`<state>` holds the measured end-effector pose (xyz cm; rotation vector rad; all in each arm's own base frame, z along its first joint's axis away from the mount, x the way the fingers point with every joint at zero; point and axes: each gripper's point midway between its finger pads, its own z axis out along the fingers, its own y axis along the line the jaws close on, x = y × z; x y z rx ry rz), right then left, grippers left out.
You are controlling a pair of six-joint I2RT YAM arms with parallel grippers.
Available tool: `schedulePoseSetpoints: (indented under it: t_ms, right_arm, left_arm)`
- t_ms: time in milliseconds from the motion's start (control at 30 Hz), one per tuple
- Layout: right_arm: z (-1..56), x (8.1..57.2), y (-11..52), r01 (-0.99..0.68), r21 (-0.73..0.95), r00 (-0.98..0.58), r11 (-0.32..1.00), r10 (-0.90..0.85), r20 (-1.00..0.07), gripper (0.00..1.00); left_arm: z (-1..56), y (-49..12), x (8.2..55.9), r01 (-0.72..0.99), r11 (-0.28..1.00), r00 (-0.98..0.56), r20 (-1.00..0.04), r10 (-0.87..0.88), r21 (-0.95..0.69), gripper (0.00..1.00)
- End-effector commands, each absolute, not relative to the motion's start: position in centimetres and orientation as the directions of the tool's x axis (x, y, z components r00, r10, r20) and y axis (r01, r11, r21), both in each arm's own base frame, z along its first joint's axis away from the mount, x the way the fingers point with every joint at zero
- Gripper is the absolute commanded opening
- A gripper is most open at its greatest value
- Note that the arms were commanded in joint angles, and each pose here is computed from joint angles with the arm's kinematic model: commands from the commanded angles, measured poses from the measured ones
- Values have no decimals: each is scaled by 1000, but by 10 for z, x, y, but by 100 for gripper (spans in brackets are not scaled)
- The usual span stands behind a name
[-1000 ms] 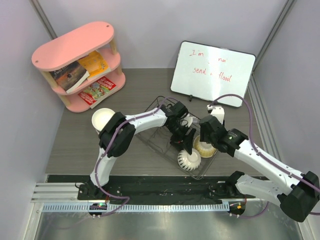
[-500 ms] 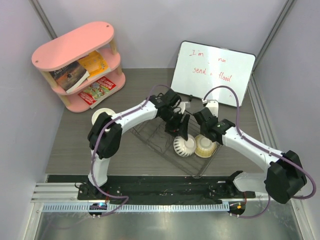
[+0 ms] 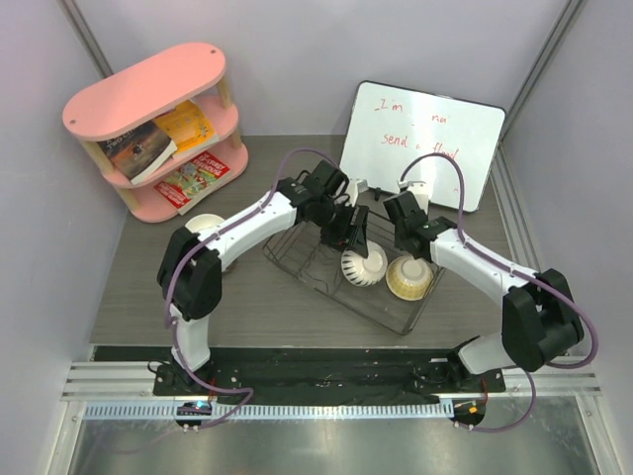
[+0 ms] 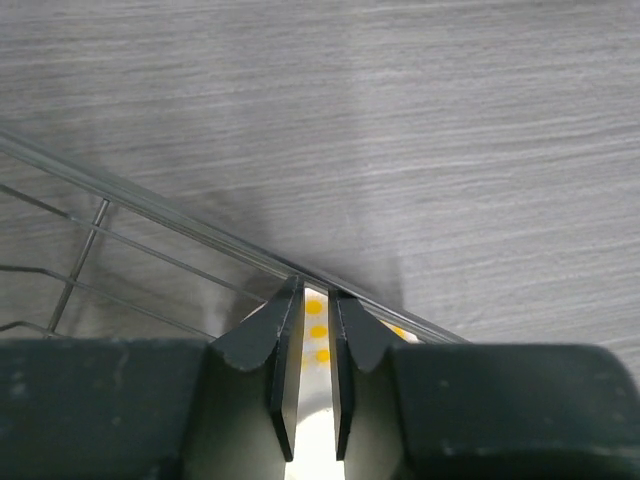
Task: Unload the bowls from the dish rack
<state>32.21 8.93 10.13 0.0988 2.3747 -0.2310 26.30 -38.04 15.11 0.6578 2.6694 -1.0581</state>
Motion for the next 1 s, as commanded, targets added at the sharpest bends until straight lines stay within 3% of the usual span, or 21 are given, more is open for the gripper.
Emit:
schedulePoseSetpoints:
  t_ms: [0,300,600,967]
  right_arm:
    - [119,354,98,134,-99,-673,986,17,-739,20]
    - [139,364,116,64,-31,-652,997,18,-758,23]
    - [146,383,116,58,-67,-637,996,-15,-771,24]
    - [188,379,121,60,32,-571,998,61,-819,34]
  left_arm:
    - [196,-378,265,521,611,-847,-447,287,-596,0]
    - [223,-343,277,517,723,-799,-561,216,-459,0]
    - [238,-290,288,428,854,-734,-665,137,-297,0]
    - [295,-155,294,125,989,-564,-815,136,78,0]
